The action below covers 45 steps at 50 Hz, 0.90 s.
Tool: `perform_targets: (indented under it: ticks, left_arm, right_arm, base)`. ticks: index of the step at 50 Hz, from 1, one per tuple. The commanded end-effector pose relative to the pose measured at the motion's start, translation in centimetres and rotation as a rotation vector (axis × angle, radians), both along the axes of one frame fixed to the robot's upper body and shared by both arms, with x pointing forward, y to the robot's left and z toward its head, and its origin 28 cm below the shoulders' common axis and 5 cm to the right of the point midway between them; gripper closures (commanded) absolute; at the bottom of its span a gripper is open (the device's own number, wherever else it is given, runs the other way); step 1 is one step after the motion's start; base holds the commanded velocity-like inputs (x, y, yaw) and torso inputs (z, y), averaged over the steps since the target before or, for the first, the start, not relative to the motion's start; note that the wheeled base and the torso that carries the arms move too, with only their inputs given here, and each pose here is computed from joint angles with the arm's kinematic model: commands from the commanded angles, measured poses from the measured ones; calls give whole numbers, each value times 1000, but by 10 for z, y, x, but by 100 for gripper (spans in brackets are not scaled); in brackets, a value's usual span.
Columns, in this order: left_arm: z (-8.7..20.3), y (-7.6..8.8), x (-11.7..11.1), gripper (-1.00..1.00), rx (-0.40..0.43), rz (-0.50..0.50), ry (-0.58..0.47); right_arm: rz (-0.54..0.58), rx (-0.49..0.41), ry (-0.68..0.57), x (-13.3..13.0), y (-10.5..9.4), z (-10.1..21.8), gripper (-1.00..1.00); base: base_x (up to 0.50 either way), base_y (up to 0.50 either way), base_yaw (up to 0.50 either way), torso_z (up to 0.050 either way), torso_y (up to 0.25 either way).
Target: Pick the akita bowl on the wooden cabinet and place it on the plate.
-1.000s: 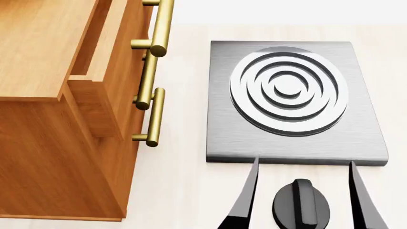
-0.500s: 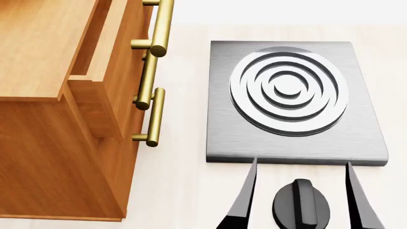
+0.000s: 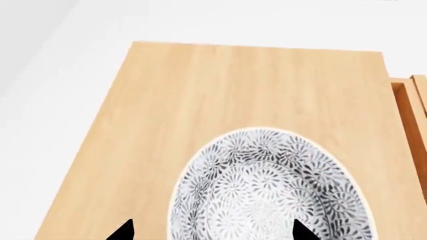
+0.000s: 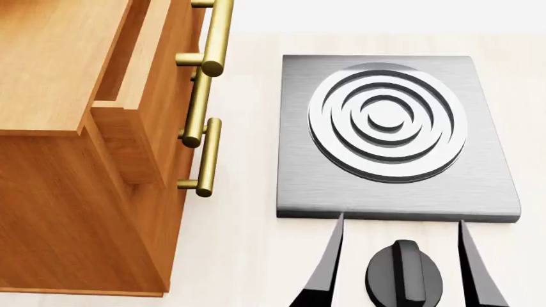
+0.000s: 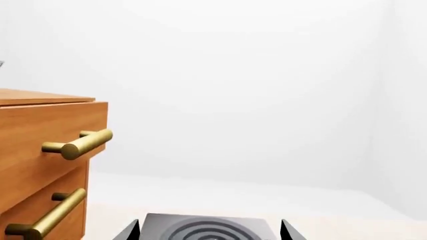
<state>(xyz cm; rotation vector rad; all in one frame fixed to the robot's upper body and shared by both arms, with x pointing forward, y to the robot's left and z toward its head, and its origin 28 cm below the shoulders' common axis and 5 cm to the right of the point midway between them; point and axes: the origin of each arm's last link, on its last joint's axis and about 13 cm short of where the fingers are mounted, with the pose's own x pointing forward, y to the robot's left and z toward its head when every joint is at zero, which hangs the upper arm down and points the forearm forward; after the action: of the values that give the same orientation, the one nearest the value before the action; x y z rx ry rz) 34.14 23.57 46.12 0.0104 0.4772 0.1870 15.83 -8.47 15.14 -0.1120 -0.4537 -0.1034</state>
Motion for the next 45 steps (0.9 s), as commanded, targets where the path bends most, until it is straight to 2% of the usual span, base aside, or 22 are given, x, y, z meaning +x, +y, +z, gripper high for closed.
perform_targets:
  ticks: [1,10,11,15,16,17,19,26,28,30,31,33,35,37,42,45]
  left_arm:
    - [-12,4,5,-100,6,35,48]
    - [-13,3,6,-100,-1,21,45]
    - [-12,3,6,100,9,24,35]
    - [-12,3,9,100,57,17,11]
    - [-12,3,9,100,91,23,8]
    - [-12,3,8,100,221,106,28]
    - [-12,3,8,100,162,71,26]
    - [-12,4,9,100,169,72,18]
    - [-11,4,9,100,191,64,11]
    - [-9,4,10,100,326,112,-1]
    - [-8,3,11,100,318,71,-12]
    - [-7,3,12,100,366,76,-19]
    - [-6,2,12,100,349,76,-38]
    - [-6,2,14,100,376,65,-49]
    - [-6,2,13,100,334,53,-58]
    - [-4,3,13,100,341,53,-65]
  right_arm:
    - [2,-1,11,2,1,-2,-100]
    - [2,0,13,3,1,-1,-100]
    - [2,0,13,3,1,-1,-100]
    - [0,0,13,3,0,-2,-100]
    - [0,0,13,3,0,-2,-100]
    - [-2,-1,13,2,0,-2,-100]
    - [-3,-1,13,3,0,-2,-100]
    - [-5,-1,11,2,0,-2,-100]
    - [-4,0,11,2,0,-2,-100]
    - [-5,0,10,2,0,-2,-100]
    - [-5,0,10,3,0,-2,-100]
    - [-5,1,10,3,0,-2,-100]
    - [-6,-1,9,3,0,-2,-100]
    - [-8,1,9,3,-1,-2,-100]
    - [-9,1,9,3,-1,-2,-100]
    - [-8,3,9,2,0,-2,-100]
  base:
    - [0,0,0,0,0]
    - [0,0,0,0,0]
    - [0,0,0,0,0]
    - [0,0,0,0,0]
    - [0,0,0,0,0]
    - [0,0,0,0,0]
    - [0,0,0,0,0]
    - [0,0,0,0,0]
    - [0,0,0,0,0]
    - [0,0,0,0,0]
    - [0,0,0,0,0]
    - [0,0,0,0,0]
    - [0,0,0,0,0]
    - [0,0,0,0,0]
    - [0,0,0,0,-4]
    - [0,0,0,0,0]
